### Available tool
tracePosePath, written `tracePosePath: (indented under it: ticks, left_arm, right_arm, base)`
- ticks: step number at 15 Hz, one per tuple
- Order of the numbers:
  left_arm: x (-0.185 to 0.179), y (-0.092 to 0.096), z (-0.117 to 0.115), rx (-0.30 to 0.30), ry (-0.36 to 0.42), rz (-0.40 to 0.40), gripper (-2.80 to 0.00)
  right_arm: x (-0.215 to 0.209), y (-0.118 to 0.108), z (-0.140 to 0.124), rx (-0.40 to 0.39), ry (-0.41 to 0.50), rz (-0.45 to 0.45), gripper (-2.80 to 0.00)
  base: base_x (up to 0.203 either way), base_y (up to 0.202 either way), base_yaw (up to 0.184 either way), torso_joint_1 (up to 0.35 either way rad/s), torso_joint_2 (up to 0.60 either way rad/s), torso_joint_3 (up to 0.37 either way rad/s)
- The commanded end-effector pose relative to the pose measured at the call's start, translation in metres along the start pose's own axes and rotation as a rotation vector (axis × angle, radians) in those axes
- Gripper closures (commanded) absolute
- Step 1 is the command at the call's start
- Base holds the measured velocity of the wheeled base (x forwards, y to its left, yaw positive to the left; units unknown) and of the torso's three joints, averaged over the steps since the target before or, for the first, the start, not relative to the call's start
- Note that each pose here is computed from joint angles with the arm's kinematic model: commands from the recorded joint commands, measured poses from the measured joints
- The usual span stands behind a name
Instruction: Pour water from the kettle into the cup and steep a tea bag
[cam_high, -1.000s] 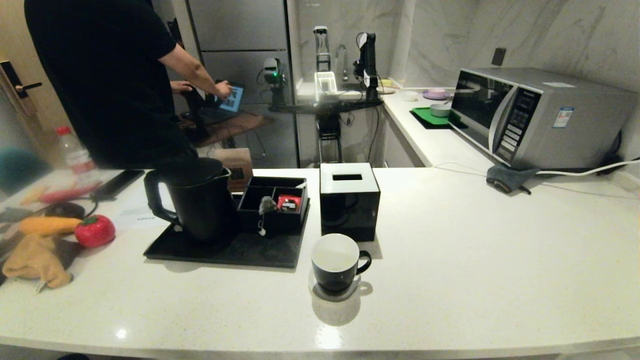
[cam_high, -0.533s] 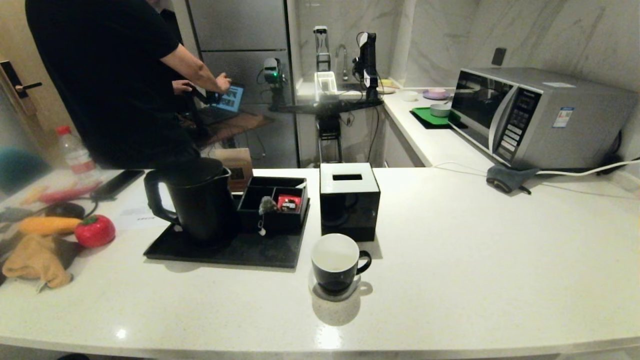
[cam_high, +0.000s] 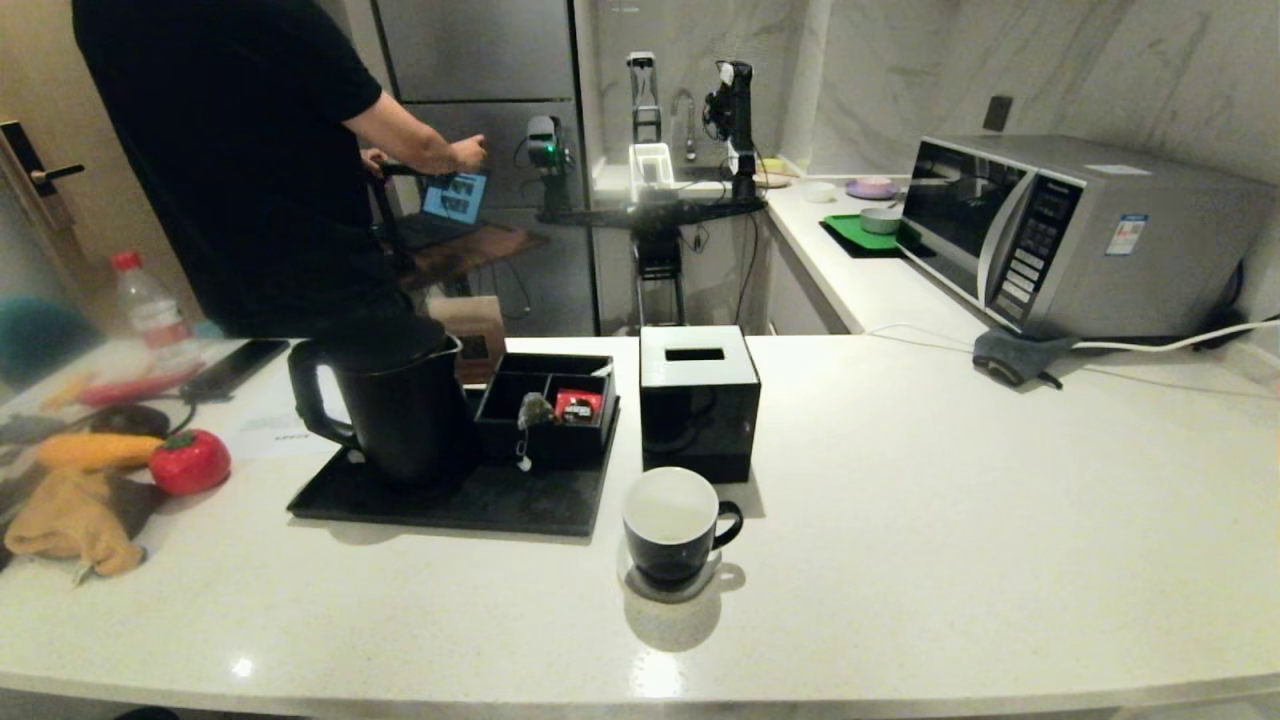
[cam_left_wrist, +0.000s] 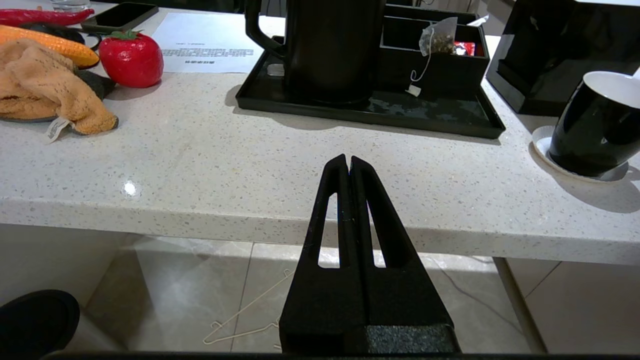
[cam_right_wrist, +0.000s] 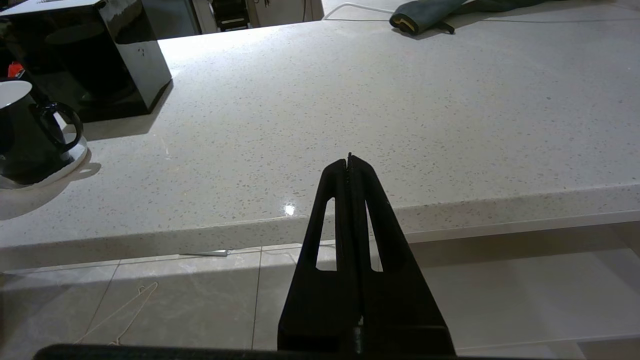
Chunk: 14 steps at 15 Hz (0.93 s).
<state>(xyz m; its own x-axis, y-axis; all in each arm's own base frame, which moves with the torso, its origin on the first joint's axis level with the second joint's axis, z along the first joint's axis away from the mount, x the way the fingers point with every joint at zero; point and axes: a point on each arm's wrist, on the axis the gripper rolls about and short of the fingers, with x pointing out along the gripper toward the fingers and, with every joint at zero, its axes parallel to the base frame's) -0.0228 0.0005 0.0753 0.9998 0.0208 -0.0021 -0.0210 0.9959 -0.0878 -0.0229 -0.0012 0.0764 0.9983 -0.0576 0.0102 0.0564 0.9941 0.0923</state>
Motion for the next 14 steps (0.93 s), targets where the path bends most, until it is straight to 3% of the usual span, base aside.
tracePosePath:
  ticks: [1, 14]
  left_arm:
    - [0.0000, 0.0000, 0.0000, -0.001, -0.001, 0.001, 0.00]
    - [0.0000, 0.0000, 0.0002, -0.003, -0.002, 0.000, 0.00]
  right_arm:
    - [0.0001, 0.0000, 0.0001, 0.000, 0.001, -0.001, 0.00]
    - [0.0001, 0.0000, 0.0001, 0.000, 0.001, -0.001, 0.00]
  base:
    - [0.000, 0.000, 0.000, 0.000, 0.00, 0.000]
    - [0.000, 0.000, 0.000, 0.000, 0.00, 0.000]
